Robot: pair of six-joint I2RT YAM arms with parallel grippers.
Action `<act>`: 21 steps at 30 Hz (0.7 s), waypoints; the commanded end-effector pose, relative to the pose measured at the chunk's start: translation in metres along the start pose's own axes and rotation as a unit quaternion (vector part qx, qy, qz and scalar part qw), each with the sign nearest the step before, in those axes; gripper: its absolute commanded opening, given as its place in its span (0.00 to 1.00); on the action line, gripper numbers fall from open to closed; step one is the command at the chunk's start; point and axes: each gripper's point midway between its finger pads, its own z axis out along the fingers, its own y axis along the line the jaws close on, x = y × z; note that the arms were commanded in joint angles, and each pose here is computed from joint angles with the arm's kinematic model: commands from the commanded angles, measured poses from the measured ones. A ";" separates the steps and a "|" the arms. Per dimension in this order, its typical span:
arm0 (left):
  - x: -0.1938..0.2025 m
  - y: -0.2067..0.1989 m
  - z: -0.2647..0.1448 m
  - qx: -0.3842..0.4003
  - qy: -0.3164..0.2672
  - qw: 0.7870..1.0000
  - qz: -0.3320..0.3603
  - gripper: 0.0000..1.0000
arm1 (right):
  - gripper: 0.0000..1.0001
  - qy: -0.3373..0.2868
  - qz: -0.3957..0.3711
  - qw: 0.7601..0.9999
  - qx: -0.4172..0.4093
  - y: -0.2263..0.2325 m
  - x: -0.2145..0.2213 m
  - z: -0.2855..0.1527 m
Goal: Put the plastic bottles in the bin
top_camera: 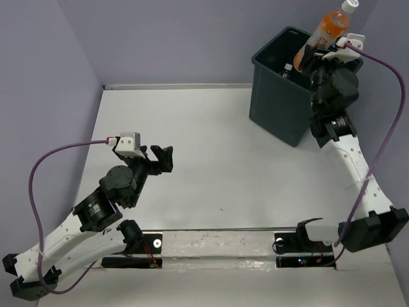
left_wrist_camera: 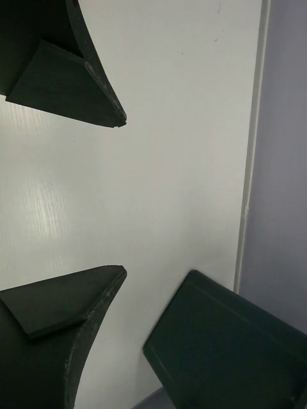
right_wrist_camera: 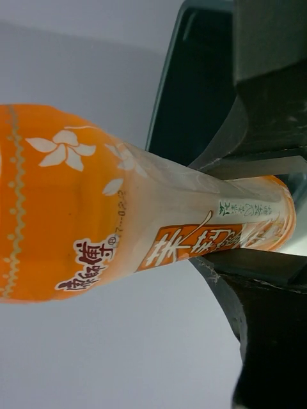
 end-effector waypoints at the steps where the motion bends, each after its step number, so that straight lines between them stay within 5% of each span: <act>1: -0.003 -0.002 0.005 0.004 -0.004 1.000 0.015 0.99 | 0.09 -0.023 -0.090 0.989 0.115 -0.053 0.010 0.036; 2: 0.000 -0.005 0.006 0.008 0.003 1.000 0.019 0.99 | 0.09 -0.024 -0.095 0.988 0.118 -0.056 0.010 0.043; 4: -0.001 -0.009 0.006 0.019 0.004 1.000 0.019 0.99 | 0.29 -0.003 -0.122 0.985 0.119 -0.060 0.033 0.055; 5: -0.001 -0.010 0.005 0.025 0.003 1.000 0.019 0.99 | 0.46 0.005 -0.132 0.984 0.118 -0.060 0.042 0.058; 6: 0.000 -0.014 0.004 0.035 0.004 0.999 0.018 0.99 | 0.78 0.020 -0.147 0.980 0.133 -0.065 0.051 0.062; 8: 0.000 -0.018 0.002 0.050 0.005 0.999 0.015 0.99 | 0.96 0.031 -0.148 0.977 0.150 -0.071 0.050 0.062; 18: -0.007 -0.024 -0.004 0.076 -0.003 0.997 0.011 0.99 | 1.00 -0.016 0.019 1.000 0.017 -0.018 -0.043 0.016; 21: -0.010 -0.023 -0.005 0.077 -0.009 0.997 0.007 0.99 | 1.00 0.014 0.076 0.995 -0.070 0.013 -0.037 -0.007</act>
